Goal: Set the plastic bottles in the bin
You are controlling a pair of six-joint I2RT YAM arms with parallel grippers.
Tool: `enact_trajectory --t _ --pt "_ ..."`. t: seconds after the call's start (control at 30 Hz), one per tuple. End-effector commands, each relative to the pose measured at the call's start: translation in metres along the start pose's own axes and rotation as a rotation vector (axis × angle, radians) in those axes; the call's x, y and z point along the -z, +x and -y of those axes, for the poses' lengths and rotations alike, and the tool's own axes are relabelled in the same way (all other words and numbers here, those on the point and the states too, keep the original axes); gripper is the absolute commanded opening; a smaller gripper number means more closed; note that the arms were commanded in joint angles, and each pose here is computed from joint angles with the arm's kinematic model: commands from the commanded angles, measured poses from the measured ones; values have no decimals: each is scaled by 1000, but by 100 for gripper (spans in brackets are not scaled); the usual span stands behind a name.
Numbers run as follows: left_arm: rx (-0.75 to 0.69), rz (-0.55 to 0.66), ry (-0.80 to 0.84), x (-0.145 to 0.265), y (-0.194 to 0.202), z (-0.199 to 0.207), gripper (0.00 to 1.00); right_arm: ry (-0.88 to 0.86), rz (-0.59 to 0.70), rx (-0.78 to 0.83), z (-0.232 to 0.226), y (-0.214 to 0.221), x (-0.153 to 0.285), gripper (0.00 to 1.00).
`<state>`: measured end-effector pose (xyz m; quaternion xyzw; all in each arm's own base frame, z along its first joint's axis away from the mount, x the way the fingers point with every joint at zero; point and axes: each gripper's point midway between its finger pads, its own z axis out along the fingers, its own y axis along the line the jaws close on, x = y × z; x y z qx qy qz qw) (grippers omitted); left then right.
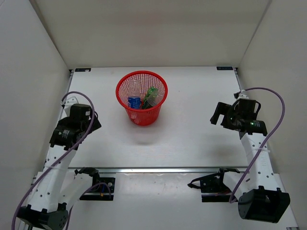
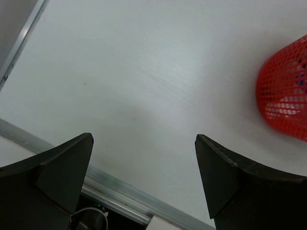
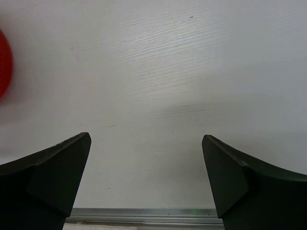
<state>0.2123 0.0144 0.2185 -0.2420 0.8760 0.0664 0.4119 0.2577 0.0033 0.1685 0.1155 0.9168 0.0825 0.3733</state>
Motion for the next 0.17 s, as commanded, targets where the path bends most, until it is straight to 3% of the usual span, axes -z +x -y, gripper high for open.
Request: enact_trajectory --t 0.0,0.13 --pt "20 -47 -48 0 15 -12 99 10 56 3 -1 -18 10 99" --pt "43 9 1 8 0 -4 99 -5 73 -10 -2 -21 12 99"
